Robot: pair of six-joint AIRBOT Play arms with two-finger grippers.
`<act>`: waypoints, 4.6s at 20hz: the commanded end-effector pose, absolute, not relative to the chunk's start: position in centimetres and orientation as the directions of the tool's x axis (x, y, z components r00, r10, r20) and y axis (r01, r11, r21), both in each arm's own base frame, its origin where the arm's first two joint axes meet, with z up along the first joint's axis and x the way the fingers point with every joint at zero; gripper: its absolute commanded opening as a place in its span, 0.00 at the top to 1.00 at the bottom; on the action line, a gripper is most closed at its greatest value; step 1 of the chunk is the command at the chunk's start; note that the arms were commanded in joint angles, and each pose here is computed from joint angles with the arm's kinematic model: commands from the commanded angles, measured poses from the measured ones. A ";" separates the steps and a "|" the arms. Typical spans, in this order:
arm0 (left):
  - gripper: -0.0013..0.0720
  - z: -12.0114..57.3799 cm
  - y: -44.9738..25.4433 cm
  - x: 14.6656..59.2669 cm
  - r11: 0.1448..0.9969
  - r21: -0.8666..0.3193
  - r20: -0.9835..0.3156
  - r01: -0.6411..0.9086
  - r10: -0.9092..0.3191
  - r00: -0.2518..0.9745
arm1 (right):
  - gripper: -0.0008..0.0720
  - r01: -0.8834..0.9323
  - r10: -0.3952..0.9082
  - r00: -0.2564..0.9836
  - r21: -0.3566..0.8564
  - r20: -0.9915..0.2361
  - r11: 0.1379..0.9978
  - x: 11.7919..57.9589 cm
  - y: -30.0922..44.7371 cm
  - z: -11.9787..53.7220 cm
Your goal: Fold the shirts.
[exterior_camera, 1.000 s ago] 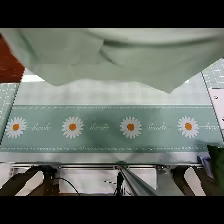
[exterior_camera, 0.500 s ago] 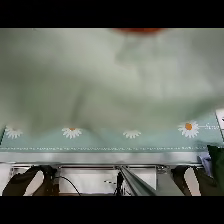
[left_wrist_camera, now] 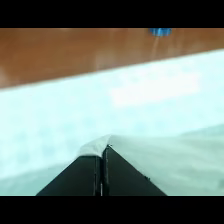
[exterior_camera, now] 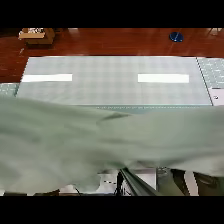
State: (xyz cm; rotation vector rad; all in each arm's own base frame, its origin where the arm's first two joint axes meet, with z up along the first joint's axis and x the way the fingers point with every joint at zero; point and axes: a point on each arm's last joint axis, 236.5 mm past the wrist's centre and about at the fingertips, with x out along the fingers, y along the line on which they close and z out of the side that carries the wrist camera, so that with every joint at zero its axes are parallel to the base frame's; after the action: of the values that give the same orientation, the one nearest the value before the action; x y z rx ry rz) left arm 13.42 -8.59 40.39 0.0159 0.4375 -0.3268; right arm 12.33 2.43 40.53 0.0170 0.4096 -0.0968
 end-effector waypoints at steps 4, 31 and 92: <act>0.96 25.3 -8.1 20.3 0.913 -0.265 -0.724 0.310 -0.400 0.561 | 0.96 0.034 0.093 0.554 0.135 -0.827 0.990 17.6 0.4 23.0; 0.96 4.2 -6.6 54.4 0.805 -0.576 -0.498 0.146 -0.486 0.718 | 0.96 0.175 0.086 0.865 0.457 -0.495 0.872 55.8 -4.3 7.3; 0.16 -10.7 -13.1 20.2 0.742 -0.626 -0.756 -0.240 -0.653 -0.047 | 0.31 0.230 0.293 0.138 0.319 -0.946 0.920 24.5 -4.3 -2.4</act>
State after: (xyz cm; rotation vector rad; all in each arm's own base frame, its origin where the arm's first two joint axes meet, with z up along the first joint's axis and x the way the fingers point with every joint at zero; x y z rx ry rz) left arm 19.20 -11.20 -9.60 -0.7245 1.6390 -0.3907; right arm 24.92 -3.85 -2.20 0.4482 1.4282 0.0698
